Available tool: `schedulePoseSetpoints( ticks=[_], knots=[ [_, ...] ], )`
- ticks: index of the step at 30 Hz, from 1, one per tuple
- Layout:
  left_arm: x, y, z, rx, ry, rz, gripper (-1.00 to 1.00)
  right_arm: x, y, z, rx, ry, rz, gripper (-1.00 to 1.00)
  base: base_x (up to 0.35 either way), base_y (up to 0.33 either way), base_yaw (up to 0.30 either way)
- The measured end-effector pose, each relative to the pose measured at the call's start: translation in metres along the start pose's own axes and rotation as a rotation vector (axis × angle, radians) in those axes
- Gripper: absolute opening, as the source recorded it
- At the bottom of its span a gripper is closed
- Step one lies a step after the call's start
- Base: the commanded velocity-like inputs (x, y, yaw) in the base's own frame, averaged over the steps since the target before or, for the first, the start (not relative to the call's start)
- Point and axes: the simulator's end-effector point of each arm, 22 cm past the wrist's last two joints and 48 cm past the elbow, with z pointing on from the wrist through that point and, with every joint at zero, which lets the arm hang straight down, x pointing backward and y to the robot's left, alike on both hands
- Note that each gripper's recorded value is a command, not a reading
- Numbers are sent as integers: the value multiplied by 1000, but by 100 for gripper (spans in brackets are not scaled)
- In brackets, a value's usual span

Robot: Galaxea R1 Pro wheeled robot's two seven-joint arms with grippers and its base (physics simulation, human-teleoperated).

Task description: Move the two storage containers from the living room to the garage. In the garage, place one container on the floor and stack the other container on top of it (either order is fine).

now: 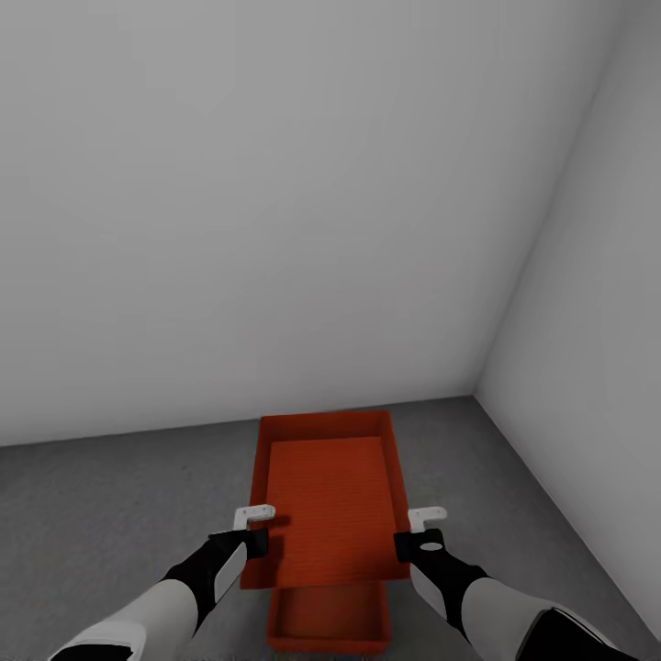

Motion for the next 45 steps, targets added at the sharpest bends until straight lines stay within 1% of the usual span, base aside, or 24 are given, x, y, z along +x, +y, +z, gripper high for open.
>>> schedulePoseSetpoints(
  ticks=[17,32,39,45],
  knots=[
    [10,1,7,-3,20,1,-100,11,1,6,-3,20,-1,-100,0,0,-6],
    [10,1,7,-3,20,1,-100,11,1,6,-3,20,-1,-100,0,0,-262],
    [10,1,7,-3,20,1,-100,11,1,6,-3,20,-2,-100,5,10,-40],
    [10,1,7,-3,20,1,-100,11,1,6,-4,20,-1,-100,68,242,-2]
  ],
)
